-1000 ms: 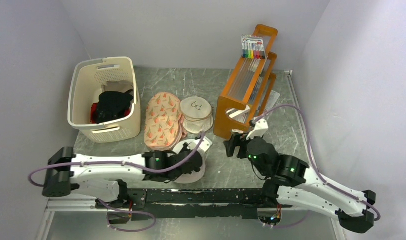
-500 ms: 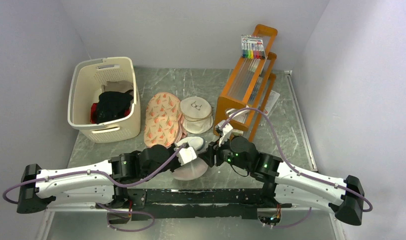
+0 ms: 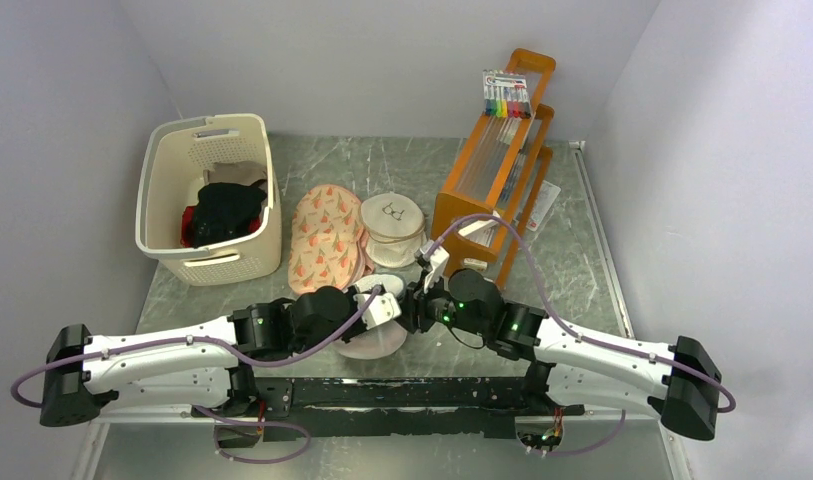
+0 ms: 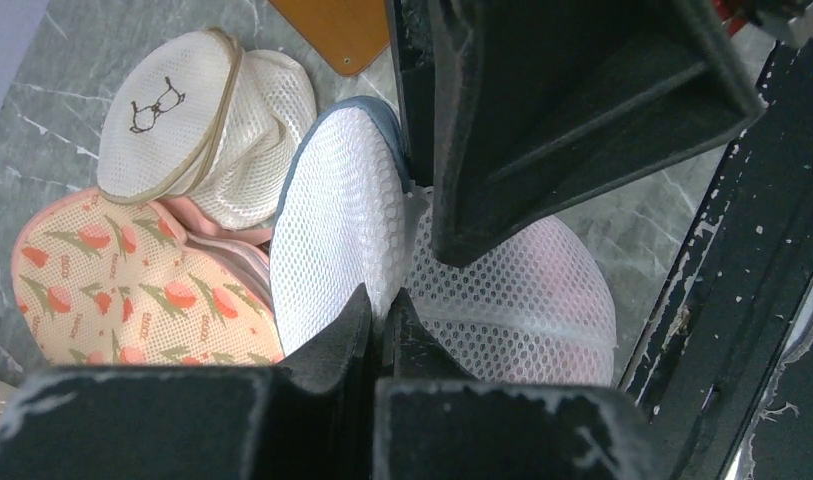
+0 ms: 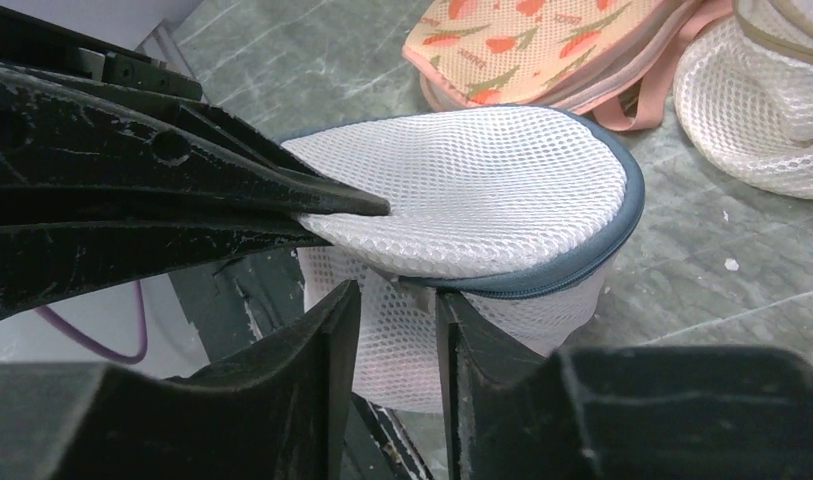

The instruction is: Unzip the laundry bag and remove the bra

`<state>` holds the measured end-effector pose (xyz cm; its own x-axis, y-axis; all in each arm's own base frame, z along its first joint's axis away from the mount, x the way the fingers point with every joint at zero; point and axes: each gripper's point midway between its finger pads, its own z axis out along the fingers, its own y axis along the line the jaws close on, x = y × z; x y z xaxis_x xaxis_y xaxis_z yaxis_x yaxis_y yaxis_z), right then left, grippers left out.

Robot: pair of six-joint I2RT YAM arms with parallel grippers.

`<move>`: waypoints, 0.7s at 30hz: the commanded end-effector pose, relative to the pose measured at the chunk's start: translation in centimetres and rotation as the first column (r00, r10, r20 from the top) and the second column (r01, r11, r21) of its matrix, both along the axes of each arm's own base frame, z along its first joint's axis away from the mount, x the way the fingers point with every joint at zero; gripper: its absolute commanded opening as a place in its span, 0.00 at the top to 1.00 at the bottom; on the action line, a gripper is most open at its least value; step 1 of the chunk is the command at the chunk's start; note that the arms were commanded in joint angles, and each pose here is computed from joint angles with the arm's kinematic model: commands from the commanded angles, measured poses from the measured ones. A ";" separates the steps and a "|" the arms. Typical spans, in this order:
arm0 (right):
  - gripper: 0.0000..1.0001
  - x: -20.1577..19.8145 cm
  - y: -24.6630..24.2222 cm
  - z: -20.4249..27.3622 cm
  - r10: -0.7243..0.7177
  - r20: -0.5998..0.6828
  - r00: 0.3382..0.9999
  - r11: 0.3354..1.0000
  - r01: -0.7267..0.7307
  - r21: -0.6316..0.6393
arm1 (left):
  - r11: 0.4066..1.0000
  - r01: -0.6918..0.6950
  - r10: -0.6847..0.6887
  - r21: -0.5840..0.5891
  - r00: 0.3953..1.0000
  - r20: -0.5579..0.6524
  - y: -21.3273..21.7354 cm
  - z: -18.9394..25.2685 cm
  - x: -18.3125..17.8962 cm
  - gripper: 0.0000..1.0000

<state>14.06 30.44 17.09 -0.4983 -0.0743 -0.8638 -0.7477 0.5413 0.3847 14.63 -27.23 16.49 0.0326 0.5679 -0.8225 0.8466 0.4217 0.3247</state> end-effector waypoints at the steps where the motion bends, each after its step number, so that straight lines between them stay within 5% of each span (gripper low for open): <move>1: 0.69 1.6 0.7 1.1 -0.059 0.040 0.997 0.997 0.057 0.049 | 0.996 0.029 -0.030 -0.084 1.000 -0.004 -1.0 2.4 -0.2 0.93; 13: 1.00 4.7 -2.7 -1.0 -0.303 0.046 0.952 0.950 0.306 -0.069 | 0.996 0.032 -0.034 -0.080 0.999 -0.020 -1.0 2.3 0.0 0.93; 21: 1.00 8.0 -8.0 -2.0 -0.487 0.086 0.869 0.854 0.494 -0.162 | 0.997 0.026 -0.028 -0.070 0.999 -0.030 -1.0 2.0 0.2 0.93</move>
